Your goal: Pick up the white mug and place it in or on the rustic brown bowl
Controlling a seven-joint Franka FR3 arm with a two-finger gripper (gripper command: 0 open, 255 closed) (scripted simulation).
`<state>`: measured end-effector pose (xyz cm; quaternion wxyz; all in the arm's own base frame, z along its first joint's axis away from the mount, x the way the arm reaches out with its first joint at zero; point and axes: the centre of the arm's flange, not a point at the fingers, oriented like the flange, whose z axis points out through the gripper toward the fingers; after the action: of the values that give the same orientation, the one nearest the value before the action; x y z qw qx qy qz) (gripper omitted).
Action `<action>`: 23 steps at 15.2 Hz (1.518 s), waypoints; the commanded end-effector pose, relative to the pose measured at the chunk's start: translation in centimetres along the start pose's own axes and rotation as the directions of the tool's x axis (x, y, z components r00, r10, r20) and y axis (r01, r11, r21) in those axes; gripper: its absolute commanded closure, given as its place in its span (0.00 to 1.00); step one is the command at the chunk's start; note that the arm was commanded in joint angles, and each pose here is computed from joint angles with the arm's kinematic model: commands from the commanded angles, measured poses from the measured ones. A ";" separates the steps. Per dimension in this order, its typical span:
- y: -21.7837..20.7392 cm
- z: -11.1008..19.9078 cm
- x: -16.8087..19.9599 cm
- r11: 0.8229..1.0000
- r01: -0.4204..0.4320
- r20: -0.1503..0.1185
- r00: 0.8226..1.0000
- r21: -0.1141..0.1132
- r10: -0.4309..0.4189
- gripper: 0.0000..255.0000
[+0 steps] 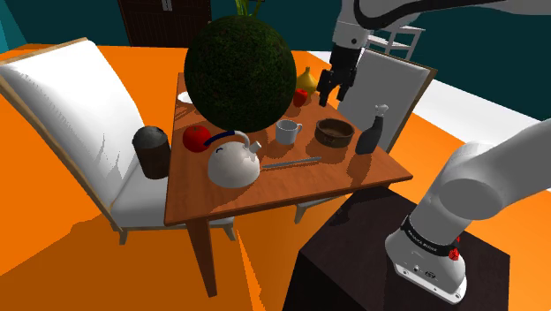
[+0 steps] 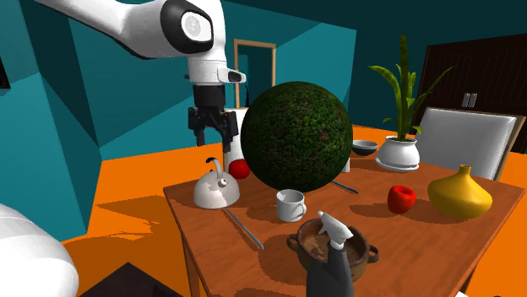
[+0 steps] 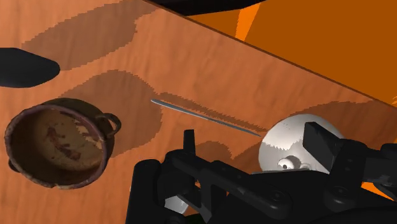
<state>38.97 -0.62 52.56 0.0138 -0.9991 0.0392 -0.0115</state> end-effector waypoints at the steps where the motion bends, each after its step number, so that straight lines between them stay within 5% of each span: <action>1: 0.2 1.6 2.2 1.000 -0.002 0.002 1.000 -0.006 0.002 0.00; 23: 4.5 20.0 24.6 0.997 -0.024 0.039 0.999 -0.070 0.027 0.00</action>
<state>62.97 -6.89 39.35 -0.0195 -0.9975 0.0549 -0.0399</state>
